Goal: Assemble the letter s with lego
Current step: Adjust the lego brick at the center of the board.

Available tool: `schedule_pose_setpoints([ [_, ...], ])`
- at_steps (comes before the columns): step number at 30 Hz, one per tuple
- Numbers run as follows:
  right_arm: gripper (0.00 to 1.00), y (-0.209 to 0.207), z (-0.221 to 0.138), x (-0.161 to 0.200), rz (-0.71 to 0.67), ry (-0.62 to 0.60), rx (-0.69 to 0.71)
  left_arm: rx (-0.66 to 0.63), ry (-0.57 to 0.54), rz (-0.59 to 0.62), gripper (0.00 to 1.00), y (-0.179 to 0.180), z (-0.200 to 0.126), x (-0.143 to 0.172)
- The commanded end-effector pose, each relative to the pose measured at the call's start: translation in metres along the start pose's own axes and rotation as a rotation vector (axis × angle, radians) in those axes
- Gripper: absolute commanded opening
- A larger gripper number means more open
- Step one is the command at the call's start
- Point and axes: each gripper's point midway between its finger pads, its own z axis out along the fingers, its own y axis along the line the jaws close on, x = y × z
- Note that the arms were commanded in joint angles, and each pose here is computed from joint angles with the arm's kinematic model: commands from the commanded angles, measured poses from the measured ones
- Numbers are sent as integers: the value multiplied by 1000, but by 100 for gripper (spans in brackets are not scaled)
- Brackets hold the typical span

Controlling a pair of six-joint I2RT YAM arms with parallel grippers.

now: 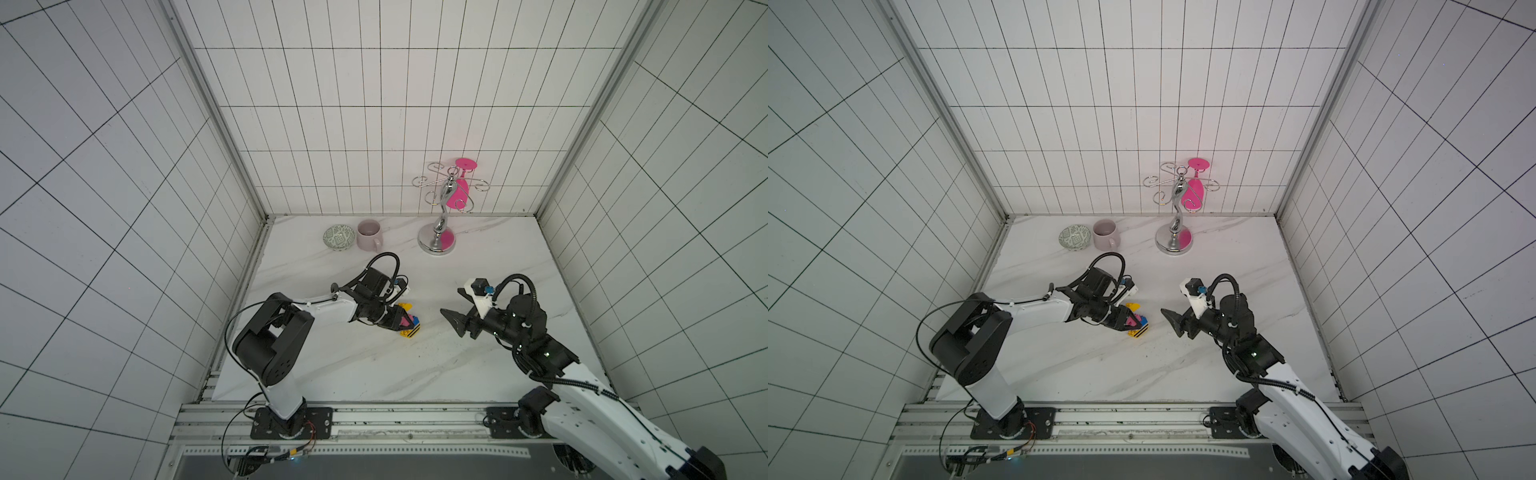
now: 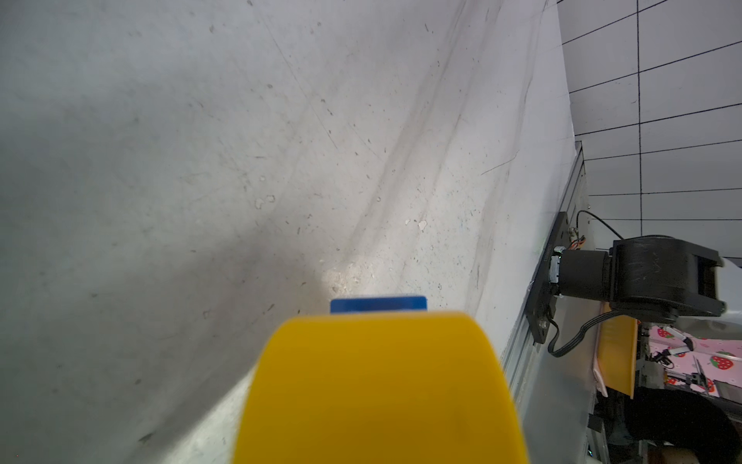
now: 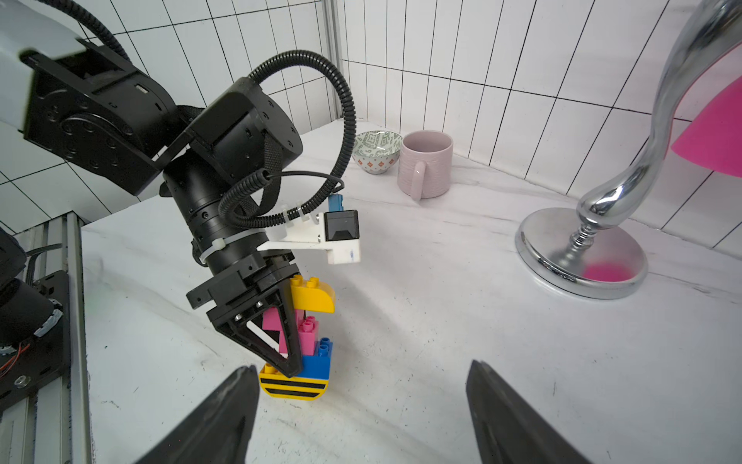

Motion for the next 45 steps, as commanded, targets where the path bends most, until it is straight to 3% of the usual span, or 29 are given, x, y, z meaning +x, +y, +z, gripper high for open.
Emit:
schedule_pose_setpoints([
  [1, 84, -5, -2, -14, -7, -20, 21, 70, -15, -28, 32, -7, -2, -14],
  [12, 84, -6, 3, -8, 16, 14, 14, 119, 24, -147, 34, 8, 2, -10],
  [30, 84, -8, 5, -5, 8, 27, 24, 119, 43, -200, 37, 28, 6, -9],
  [45, 84, -10, 9, -7, 6, 25, 23, 148, 83, -308, 44, 37, 11, -10],
])
